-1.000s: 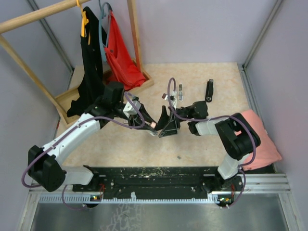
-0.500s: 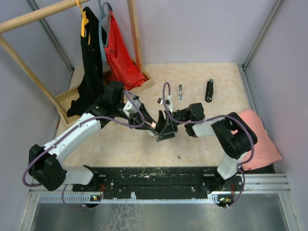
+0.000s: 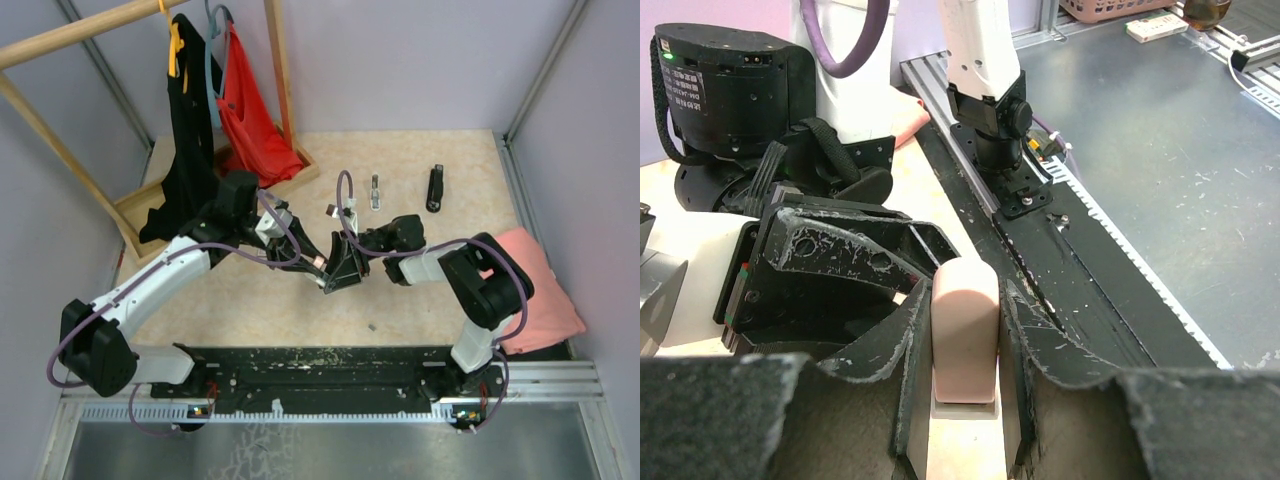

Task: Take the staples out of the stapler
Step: Unload the staple at the center of the board.

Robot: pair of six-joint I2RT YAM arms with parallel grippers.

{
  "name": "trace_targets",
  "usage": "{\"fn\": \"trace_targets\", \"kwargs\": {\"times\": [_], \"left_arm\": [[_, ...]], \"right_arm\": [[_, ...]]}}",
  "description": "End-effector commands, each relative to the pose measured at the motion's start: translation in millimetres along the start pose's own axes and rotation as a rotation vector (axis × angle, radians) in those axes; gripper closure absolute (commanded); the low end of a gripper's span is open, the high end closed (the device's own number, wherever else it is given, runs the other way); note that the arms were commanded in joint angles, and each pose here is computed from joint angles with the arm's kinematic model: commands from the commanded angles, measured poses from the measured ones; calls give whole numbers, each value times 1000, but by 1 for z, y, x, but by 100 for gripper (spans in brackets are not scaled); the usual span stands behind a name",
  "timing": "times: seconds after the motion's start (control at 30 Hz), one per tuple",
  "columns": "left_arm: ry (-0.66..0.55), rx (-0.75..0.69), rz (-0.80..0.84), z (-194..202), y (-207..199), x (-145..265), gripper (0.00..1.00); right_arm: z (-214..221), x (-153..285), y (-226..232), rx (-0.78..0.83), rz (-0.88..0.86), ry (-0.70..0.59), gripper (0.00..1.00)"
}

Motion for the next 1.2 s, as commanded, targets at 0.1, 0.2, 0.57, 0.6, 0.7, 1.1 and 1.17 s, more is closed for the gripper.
{"fn": "trace_targets", "kwargs": {"times": [0.1, 0.2, 0.57, 0.6, 0.7, 1.1, 1.17], "left_arm": [[-13, -32, 10, -1, -2, 2, 100], [-12, -34, 2, -1, -2, 4, 95], [-2, -60, -53, 2, 3, 12, 60], [1, -61, -62, 3, 4, 12, 55], [11, -70, -86, 4, 6, 15, 41], [61, -76, -169, -2, 6, 23, 0], [70, -90, -173, -7, 2, 25, 0]], "right_arm": [[-12, -4, 5, 90, -29, 10, 75], [-13, -4, 5, 83, -29, 10, 79], [-13, -4, 1, 40, -25, 13, 90], [-13, -4, 1, 32, -24, 14, 91], [-12, -5, -3, 1, -20, 16, 92], [5, -4, -41, -132, 114, 68, 98], [7, -1, -48, -118, 175, 125, 99]]}}
Point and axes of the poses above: each gripper's point midway between its finger pads, its own x axis back along the fingers, its own y axis along the line the jaws close on, z = x × y, the point moved 4 cm from there along x, back along the fingers, and after that the axes turned 14 degrees about x, right-handed, at the moved point
